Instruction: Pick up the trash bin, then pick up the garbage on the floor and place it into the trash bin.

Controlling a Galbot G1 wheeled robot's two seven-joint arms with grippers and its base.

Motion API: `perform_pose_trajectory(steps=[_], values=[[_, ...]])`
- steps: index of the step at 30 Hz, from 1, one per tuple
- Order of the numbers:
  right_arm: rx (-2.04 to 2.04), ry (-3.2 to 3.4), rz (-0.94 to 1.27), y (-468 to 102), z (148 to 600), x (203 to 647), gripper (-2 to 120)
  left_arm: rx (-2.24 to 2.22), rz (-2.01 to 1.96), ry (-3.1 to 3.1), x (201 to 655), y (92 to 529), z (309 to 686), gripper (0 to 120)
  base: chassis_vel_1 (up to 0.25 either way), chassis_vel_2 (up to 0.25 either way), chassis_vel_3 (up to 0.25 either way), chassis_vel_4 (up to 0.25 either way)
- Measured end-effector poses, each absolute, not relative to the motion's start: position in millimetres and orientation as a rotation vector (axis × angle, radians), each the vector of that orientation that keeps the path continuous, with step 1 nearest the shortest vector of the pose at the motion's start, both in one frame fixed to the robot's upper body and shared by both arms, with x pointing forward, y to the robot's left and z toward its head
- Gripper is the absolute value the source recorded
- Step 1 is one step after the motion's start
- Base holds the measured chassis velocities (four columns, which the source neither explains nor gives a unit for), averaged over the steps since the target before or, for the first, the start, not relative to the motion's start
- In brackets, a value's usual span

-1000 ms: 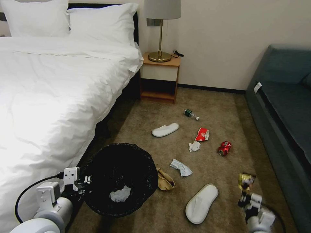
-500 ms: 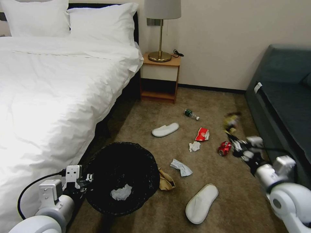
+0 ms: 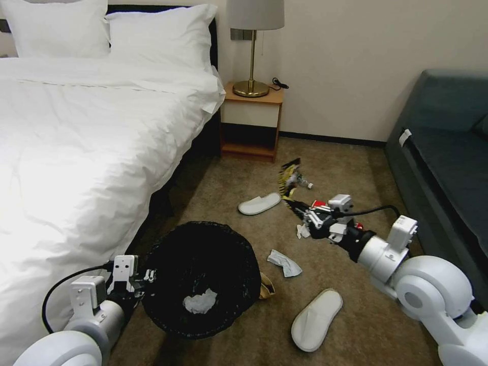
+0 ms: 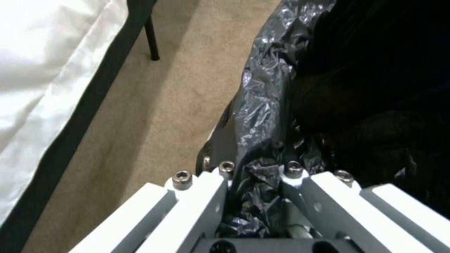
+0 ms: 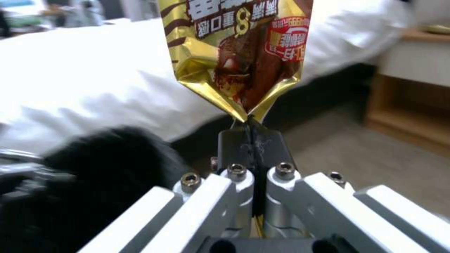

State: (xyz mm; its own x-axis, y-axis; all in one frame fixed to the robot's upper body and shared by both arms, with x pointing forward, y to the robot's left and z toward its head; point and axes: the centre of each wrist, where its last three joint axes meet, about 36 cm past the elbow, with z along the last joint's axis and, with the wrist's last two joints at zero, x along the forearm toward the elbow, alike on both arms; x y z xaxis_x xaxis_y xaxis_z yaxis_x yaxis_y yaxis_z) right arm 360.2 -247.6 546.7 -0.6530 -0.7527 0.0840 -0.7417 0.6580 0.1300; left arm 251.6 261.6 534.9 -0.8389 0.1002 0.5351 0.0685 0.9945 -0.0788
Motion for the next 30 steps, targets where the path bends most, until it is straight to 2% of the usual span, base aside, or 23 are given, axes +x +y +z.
perform_pose_trajectory(steps=[11,21,23,24,27,28,30], values=[[1.53,-2.544,-0.171,-172.8,535.2,354.0,0,-0.131,0.08,-2.572,252.7,260.2,535.4,2,0.0,0.0,0.0,0.0],[1.499,-2.474,-0.11,-167.2,511.4,327.9,0,-0.126,0.094,-2.575,252.9,259.3,535.4,2,0.0,0.0,0.0,0.0],[1.476,-2.472,-0.084,-169.0,508.2,323.2,7,-0.125,0.094,-2.575,252.9,259.4,535.3,2,0.0,0.0,0.0,0.0],[1.476,-2.472,-0.084,-169.0,508.2,323.2,7,-0.125,0.094,-2.575,252.9,259.4,535.3,2,0.0,0.0,0.0,0.0],[1.459,-2.481,-0.064,-171.8,507.9,321.9,22,-0.122,0.093,-2.575,252.7,259.9,535.3,2,0.0,0.0,0.0,0.0],[1.459,-2.481,-0.064,-171.8,507.9,321.9,22,-0.122,0.093,-2.575,252.7,259.9,535.3,2,0.0,0.0,0.0,0.0],[1.458,-2.487,-0.06,-172.2,509.3,322.1,32,-0.12,0.092,-2.575,252.7,260.2,535.4,2,0.0,0.0,0.0,0.0]])
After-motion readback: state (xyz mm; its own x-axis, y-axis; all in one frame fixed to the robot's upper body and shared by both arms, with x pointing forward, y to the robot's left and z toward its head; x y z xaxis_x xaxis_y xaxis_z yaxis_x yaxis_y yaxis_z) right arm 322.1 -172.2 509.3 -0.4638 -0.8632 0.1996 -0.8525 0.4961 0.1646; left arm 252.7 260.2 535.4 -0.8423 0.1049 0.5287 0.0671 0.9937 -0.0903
